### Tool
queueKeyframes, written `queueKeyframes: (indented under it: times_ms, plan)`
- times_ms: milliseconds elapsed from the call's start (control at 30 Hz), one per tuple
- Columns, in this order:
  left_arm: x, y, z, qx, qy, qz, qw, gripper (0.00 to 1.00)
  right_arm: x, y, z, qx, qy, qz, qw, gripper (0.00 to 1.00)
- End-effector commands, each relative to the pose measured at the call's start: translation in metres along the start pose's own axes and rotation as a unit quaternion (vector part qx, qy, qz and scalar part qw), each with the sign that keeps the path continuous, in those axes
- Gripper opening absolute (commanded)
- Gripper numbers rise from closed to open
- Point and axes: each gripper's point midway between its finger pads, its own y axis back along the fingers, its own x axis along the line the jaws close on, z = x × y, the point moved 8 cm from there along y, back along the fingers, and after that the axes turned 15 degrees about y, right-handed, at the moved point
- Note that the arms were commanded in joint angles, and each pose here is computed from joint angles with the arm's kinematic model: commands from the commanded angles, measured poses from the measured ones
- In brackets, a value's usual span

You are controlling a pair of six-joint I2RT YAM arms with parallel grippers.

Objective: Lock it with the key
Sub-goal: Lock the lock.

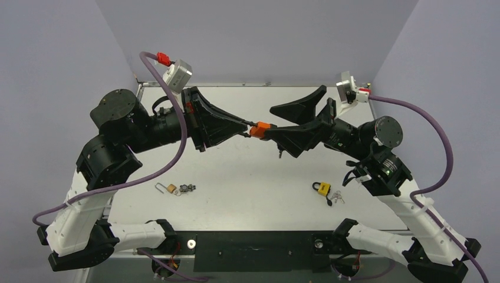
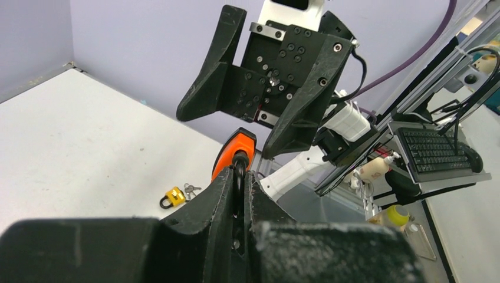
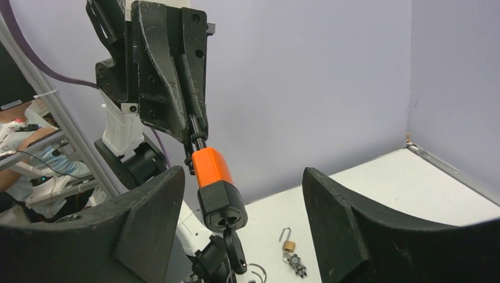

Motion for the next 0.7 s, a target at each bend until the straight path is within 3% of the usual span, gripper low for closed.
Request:
queueKeyframes:
  times_ms: [0, 167, 467, 667]
  plan:
    - [-0.0274, 0.0035, 0.0287, -0.081, -0.001, -0.054, 0.995, 0.00, 0.0089, -0.0095, 0.0279, -0.060, 0.013, 0.056, 0.997, 0.65]
    - [-0.0297, 0.0018, 0.0321, -0.091, 0.003, -0.060, 0.994, 0.00, 0.0089, -0.0119, 0.0197, -0.055, 0.005, 0.069, 0.996, 0.62]
    - [-0.0277, 0.0002, 0.0330, -0.092, 0.004, -0.056, 0.994, 0.00, 0.0158, -0.0075, 0.0255, -0.074, -0.006, 0.089, 0.993, 0.43]
    - [-0.0272, 0.0012, 0.0336, -0.099, 0.006, -0.057, 0.993, 0.00, 0.0165, -0.0074, 0.0203, -0.075, -0.016, 0.095, 0.993, 0.46]
